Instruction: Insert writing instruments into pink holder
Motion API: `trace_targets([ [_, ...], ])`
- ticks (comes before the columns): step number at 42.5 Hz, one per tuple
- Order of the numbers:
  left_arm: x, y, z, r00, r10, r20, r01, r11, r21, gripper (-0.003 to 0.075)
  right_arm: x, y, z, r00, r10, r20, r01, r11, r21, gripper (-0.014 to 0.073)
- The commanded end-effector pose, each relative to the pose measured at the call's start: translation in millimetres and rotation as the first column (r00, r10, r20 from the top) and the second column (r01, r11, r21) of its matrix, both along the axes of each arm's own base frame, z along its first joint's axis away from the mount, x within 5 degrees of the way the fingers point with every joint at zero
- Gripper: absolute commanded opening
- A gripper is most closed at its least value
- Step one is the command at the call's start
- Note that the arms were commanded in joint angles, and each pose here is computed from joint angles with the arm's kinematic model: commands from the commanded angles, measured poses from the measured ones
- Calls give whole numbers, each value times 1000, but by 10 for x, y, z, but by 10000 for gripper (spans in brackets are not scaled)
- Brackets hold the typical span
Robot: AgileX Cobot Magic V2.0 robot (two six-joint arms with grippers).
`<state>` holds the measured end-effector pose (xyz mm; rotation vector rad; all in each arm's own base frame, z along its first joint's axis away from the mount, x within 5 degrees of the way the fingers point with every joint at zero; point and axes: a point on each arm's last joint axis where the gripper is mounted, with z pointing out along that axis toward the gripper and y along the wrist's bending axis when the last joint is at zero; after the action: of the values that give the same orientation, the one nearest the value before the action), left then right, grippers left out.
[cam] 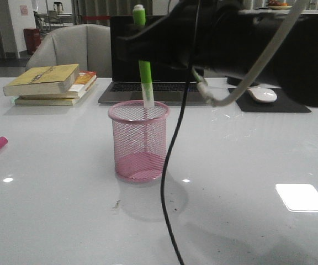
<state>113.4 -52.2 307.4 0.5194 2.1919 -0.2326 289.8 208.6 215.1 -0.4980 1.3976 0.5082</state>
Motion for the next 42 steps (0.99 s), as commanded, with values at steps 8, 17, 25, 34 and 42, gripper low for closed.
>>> trace_targets([
  [8,37,-28,144,996,-2,85,6,999,-45,381,55,60,-35,998,19,52,-22,998,55,253],
  [17,37,-28,144,996,-2,85,6,999,-45,381,73,56,-108,1000,6,-13,-6,1000,24,424],
  [25,37,-28,144,996,-2,85,6,999,-45,381,32,26,75,1000,5,-2,-5,1000,30,437],
  [34,38,-28,146,996,-2,87,6,999,-46,381,-199,-161,583,994,-17,-111,10,998,-65,437],
  [42,39,-28,147,996,-2,88,6,999,-46,381,-624,-490,944,949,-75,-305,3,974,-228,436],
])
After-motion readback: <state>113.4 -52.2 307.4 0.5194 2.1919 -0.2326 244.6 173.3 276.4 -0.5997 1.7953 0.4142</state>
